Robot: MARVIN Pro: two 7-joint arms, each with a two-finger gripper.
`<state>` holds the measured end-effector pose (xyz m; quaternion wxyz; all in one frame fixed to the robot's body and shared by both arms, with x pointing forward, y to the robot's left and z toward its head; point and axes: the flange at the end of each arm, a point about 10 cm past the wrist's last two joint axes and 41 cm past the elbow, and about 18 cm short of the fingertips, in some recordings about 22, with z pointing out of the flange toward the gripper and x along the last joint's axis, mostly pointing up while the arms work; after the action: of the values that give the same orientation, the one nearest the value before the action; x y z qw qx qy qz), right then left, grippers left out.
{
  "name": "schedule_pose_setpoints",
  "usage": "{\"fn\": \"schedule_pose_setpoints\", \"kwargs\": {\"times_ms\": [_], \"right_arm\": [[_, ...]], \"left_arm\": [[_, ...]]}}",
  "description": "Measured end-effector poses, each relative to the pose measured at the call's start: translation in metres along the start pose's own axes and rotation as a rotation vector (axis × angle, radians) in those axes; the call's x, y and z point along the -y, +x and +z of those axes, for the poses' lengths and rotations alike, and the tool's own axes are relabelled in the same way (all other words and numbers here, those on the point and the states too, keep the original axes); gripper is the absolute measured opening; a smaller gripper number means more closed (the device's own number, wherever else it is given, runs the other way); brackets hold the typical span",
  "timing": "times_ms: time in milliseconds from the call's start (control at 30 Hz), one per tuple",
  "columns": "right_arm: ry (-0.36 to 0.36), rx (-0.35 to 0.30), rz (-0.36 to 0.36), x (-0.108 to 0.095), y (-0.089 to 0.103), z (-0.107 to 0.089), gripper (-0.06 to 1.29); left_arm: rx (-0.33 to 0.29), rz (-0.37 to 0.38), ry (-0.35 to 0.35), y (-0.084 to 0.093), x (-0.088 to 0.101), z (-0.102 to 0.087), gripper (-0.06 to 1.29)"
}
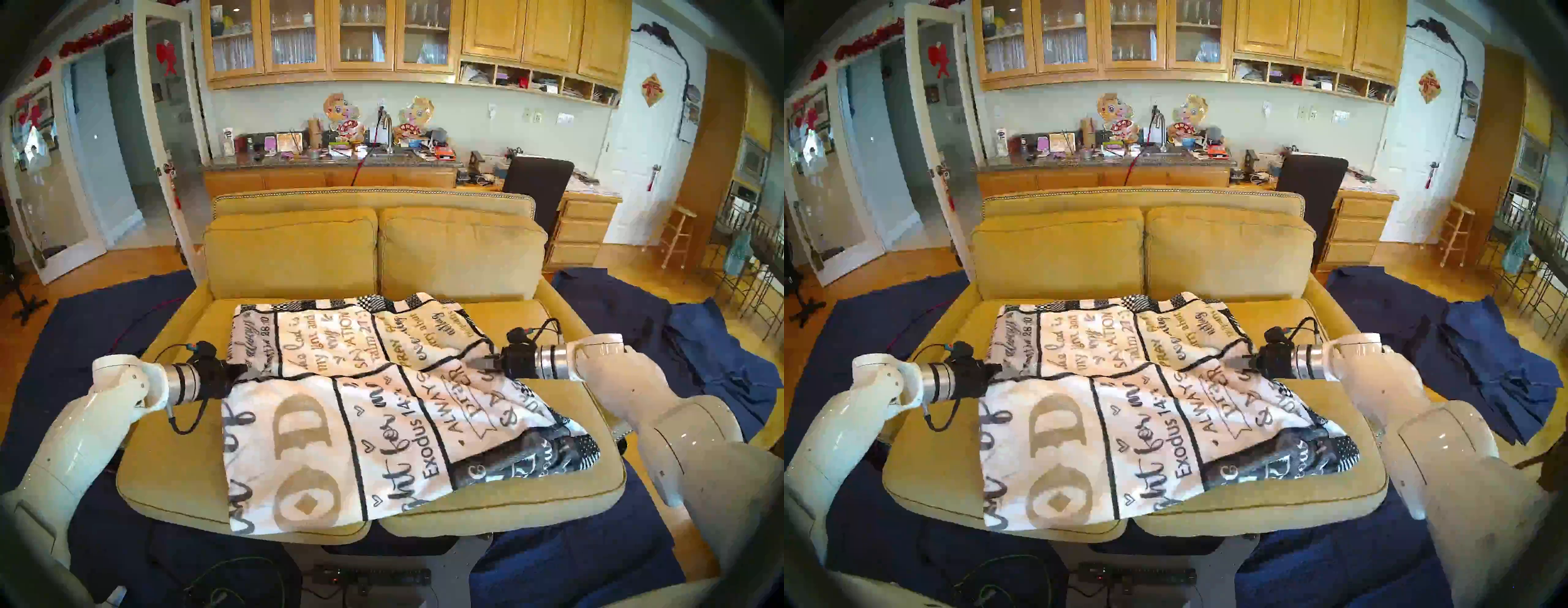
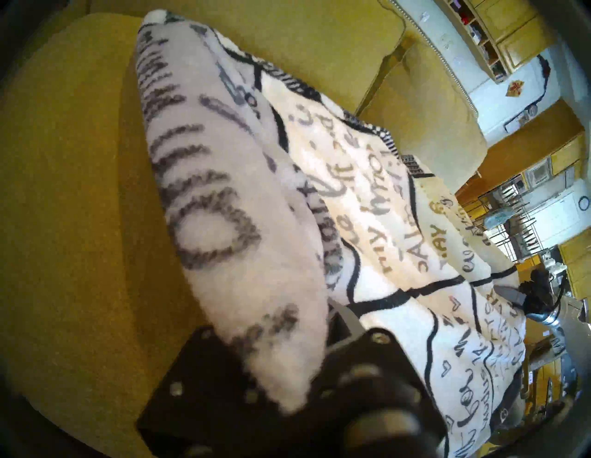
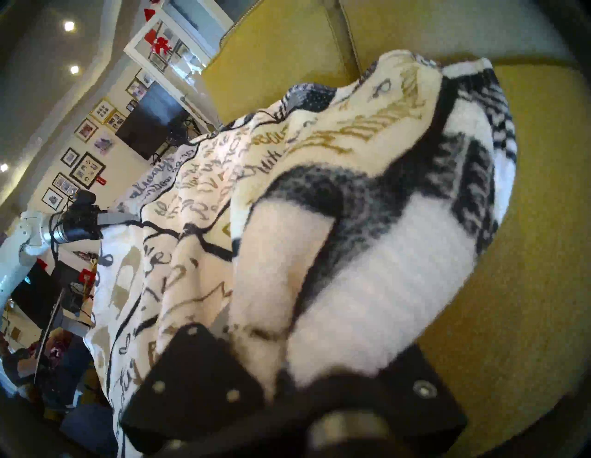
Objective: Fold the blanket in half twice
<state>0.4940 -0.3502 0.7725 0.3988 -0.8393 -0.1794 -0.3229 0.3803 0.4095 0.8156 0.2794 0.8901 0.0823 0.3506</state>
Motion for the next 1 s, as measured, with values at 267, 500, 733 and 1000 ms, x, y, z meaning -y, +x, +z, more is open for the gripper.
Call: {"fn": "schedule_pose_setpoints", "kwargs": {"times_ms": [267, 500, 733, 1000], "right_arm": [[0.0, -0.025, -0.06, 0.002, 0.019, -0.017, 0.16], [-0.002, -0.036, -0.123, 0.007, 0.039, -0.034, 0.16], [-0.001, -0.05, -0.207, 0.018, 0.069, -0.051, 0.16], [0.009, -0.072, -0.307, 0.036, 0.105, -0.067, 0.16]], "left_arm": [[-0.032, 0.022, -0.021, 0.013, -0.011, -0.014, 0.06], [-0.078, 0.052, -0.045, 0.032, -0.023, -0.032, 0.06], [-0.13, 0.091, -0.07, 0.053, -0.038, -0.051, 0.06], [-0.2, 0.174, -0.125, 0.079, -0.071, -0.076, 0.06]]}}
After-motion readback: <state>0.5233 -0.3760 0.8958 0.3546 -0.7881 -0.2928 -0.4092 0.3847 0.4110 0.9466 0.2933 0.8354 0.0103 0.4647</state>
